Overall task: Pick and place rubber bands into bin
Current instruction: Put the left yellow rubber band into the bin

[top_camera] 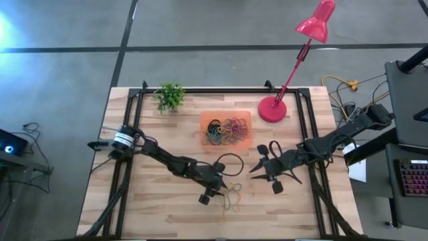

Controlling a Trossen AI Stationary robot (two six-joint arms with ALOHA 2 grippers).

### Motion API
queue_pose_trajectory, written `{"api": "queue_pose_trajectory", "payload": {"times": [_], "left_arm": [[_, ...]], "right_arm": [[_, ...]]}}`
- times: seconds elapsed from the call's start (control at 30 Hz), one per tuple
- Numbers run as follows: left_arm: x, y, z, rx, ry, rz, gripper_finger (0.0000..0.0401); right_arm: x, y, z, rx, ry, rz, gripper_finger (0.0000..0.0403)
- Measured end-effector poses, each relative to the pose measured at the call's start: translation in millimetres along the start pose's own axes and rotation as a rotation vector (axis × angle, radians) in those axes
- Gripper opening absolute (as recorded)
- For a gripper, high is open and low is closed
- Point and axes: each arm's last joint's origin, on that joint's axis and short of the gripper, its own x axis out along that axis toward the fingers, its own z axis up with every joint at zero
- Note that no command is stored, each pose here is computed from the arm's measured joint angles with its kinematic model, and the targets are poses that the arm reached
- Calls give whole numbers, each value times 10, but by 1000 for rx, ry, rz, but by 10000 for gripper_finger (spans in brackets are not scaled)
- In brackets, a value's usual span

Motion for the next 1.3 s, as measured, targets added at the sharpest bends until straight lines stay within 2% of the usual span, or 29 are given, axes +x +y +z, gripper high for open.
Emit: {"api": "queue_pose_trajectory", "payload": {"times": [0.63, 0.77, 1.03, 1.3], "left_arm": [[30, 49, -116, -77, 65, 22, 134], [29, 47, -119, -88, 68, 20, 107], [28, 37, -122, -91, 71, 12, 12], [27, 44, -110, -82, 51, 29, 1]], "right_arm": [[-1, 0, 2, -2, -1, 0, 68], [-1, 0, 2, 1, -1, 0, 70], [-1, 0, 2, 4, -1, -1, 68], [-1, -1, 1, 4, -1, -1, 63]]}}
